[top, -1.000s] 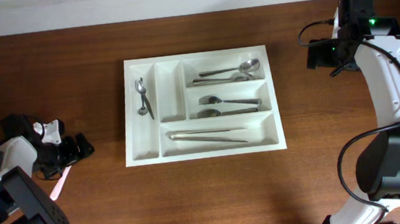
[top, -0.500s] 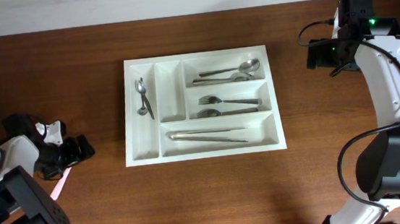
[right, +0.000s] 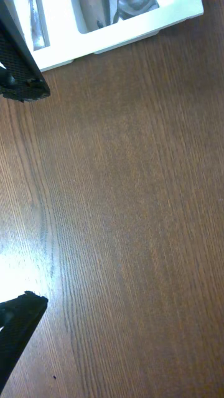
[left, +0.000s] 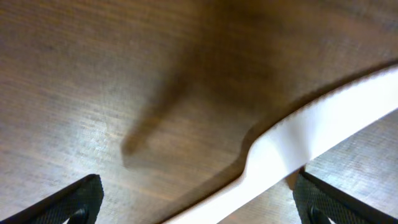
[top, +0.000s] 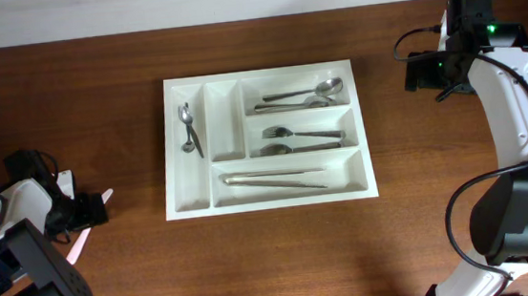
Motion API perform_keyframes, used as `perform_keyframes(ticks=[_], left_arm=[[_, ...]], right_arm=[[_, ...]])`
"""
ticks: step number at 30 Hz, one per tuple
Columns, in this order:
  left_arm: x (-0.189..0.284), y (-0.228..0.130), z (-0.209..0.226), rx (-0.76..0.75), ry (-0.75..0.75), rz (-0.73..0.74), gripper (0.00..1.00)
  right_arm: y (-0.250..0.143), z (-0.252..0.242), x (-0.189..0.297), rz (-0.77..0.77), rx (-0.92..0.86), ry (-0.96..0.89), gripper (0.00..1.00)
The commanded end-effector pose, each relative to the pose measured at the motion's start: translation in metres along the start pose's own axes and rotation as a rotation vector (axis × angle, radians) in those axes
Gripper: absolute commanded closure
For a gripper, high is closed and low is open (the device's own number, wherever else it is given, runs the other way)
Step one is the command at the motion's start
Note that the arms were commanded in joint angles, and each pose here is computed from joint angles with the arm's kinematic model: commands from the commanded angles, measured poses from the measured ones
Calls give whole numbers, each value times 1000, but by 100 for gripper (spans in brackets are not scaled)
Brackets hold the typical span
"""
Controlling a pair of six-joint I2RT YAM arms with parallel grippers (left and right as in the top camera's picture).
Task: Pack container
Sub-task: 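Close the left gripper on the white plastic knife's handle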
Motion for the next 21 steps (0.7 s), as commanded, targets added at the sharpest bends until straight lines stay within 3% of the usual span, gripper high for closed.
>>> perform_keyframes(ticks=[1, 7, 9, 10, 21], left_arm=[[-17, -28, 12, -108, 81, 127, 0], [-15, -41, 10, -117, 70, 185, 6], [-14, -43, 10, -118, 68, 191, 11], [-15, -43, 9, -118, 63, 191, 19], [-18, -24, -7, -97, -41, 96, 19]], right_arm=[[7, -2, 16, -42, -16, 2, 1], [7, -2, 16, -42, -17, 2, 1], [7, -2, 16, -42, -16, 2, 1], [7, -2, 16, -42, -16, 2, 1], [7, -2, 16, -42, -16, 2, 1]])
Point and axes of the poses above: each gripper's point midway between its finger pads, its own x axis back along the fingers, its own z axis along the line the jaws close on, y = z × x, the point moved 2 cm from there along x, back along the fingers, and after that the axes turned 8 degrees about x, right-handed, at the moved point
